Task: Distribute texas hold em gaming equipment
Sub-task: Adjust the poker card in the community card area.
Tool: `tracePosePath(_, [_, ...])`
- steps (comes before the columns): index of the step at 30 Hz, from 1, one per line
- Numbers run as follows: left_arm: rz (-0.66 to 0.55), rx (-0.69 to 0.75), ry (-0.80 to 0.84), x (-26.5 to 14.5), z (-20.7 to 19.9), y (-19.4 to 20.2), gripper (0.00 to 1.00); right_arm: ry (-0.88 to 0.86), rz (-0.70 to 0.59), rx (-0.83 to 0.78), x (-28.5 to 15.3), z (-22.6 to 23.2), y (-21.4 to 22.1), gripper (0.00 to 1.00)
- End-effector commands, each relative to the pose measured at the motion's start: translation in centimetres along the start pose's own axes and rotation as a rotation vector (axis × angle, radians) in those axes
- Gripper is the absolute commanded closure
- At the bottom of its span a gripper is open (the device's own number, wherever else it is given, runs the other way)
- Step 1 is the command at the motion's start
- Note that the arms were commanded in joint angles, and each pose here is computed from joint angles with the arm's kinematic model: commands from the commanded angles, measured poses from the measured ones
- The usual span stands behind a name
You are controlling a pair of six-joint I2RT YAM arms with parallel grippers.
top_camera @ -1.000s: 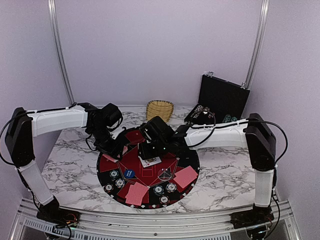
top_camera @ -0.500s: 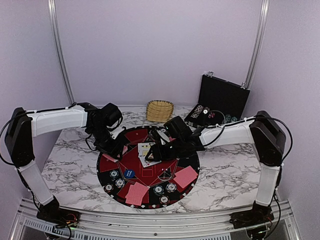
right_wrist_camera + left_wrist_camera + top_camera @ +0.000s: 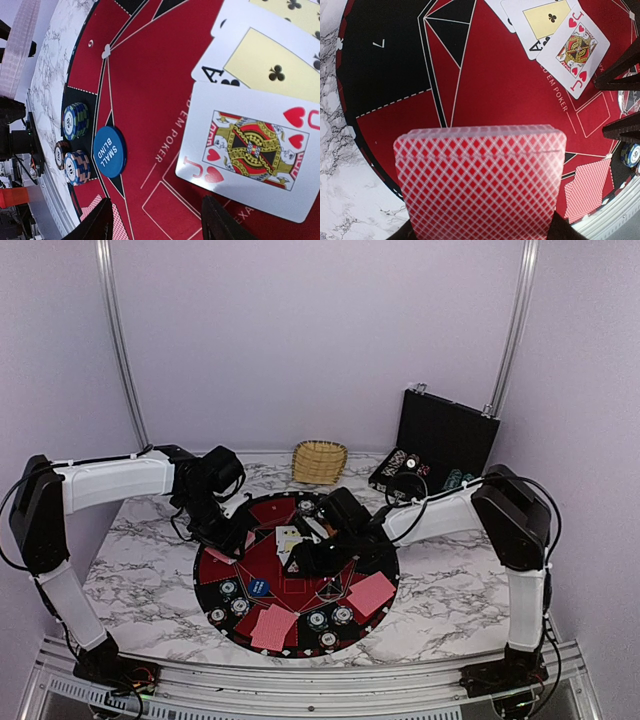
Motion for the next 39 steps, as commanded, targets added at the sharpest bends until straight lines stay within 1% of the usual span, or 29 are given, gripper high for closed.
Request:
tracePosePath(1, [-0.044, 0.006, 0.020, -1.2, -0.1, -0.4, 0.63, -0.032, -0.018, -0.006, 1.0, 1.0, -1.1, 0.41])
tracePosePath(8, [-0.043, 0.009, 0.020, -1.2, -0.1, -0.3, 0.63, -0.028, -0.007, 0.009, 2.2, 0.4, -1.2, 0.41])
tracePosePath(16, [-0.044, 0.010, 0.022, -1.2, -0.1, -0.3, 0.63, -0.040, -0.010, 0.000, 2.7, 1.1, -1.9, 0.41])
tracePosePath(21, [-0.047, 0.007, 0.013, -1.3, 0.0, -0.3, 0.63, -0.050, -0.045, -0.020, 1.2, 2.4, -3.1, 0.41])
tracePosePath(25, [-0.055, -0.005, 0.009, -1.5, 0.1, -0.3, 0.63, -0.023, -0.107, -0.058, -1.4, 3.6, -5.1, 0.41])
tracePosePath(27, [-0.055, -0.015, 0.001, -1.5, 0.4, -0.3, 0.63, 0.029, -0.147, -0.081, -2.9, 3.5, -6.5, 0.40])
tracePosePath(30, [-0.058, -0.037, -0.007, -1.3, 0.9, -0.4, 0.63, 0.165, -0.178, -0.105, -4.8, 1.9, -8.2, 0.37])
tracePosePath(32, [-0.058, -0.052, -0.008, -1.2, 1.2, -0.6, 0.63, 0.243, -0.181, -0.118, -5.4, 0.5, -9.2, 0.35])
tracePosePath(37, [-0.065, -0.083, -0.012, -1.2, 1.8, -1.0, 0.63, 0.470, -0.171, -0.156, -6.0, -2.8, -11.3, 0.26])
tracePosePath(39, [-0.071, -0.090, -0.010, -1.2, 2.0, -1.2, 0.63, 0.544, -0.177, -0.171, -6.2, -3.6, -12.6, 0.25])
Point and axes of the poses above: each gripper's point midway between its finger pads, its own x axis out along the fingers, its own z axis along the line the jaws close on, y = z × x, the point moved 2 cm from there along -x, back along the fingers, and after that the axes turned 7 degrees about -x, right-handed, at the moved point
